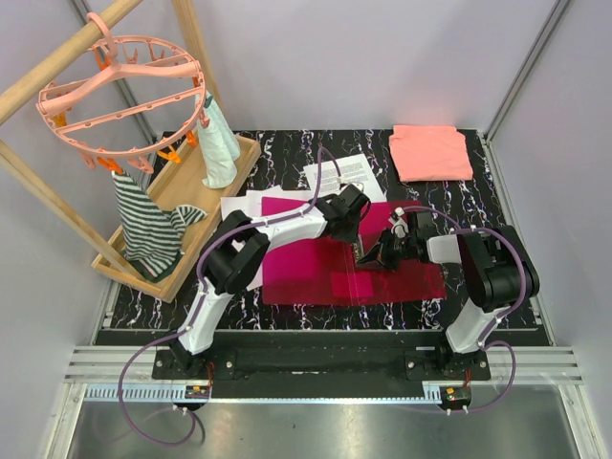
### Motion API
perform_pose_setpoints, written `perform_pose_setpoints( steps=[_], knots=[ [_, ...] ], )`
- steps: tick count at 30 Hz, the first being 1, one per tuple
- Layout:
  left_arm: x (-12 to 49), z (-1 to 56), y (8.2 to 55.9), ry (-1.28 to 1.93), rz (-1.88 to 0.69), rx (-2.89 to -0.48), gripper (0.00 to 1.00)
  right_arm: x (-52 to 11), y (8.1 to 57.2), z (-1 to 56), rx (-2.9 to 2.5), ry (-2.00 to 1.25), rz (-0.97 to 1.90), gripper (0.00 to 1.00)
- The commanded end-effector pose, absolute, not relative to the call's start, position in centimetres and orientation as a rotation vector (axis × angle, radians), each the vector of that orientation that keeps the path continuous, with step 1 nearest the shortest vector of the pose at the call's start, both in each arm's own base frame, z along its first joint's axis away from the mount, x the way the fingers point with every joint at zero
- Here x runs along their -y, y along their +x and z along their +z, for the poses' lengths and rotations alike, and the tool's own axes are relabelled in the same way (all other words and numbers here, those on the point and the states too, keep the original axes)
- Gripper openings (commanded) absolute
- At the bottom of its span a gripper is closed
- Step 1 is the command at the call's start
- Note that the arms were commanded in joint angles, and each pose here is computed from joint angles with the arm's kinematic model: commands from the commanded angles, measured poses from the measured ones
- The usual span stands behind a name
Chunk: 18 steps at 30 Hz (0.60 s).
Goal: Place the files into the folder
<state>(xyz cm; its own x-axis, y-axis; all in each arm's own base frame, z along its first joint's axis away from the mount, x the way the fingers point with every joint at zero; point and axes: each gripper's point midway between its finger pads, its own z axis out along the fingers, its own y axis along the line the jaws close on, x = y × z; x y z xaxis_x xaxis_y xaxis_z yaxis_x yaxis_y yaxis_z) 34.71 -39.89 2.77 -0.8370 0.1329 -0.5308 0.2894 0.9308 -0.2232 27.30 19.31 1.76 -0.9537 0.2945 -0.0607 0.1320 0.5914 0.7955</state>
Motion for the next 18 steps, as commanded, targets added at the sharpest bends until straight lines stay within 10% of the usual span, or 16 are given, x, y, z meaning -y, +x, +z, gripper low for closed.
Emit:
perform_pose_setpoints(
  steps=[1,18],
  knots=[
    [39.6,6.0,36.4,0.220,-0.422,-2.477,0.28,-19.0,27.1,1.2,-2.641,0.342,1.251,0.00],
    [39.4,3.2,35.3,0.280,-0.403,-2.558,0.00,-19.2,29.3,2.8,-2.618,0.294,1.225,0.12]
  ],
)
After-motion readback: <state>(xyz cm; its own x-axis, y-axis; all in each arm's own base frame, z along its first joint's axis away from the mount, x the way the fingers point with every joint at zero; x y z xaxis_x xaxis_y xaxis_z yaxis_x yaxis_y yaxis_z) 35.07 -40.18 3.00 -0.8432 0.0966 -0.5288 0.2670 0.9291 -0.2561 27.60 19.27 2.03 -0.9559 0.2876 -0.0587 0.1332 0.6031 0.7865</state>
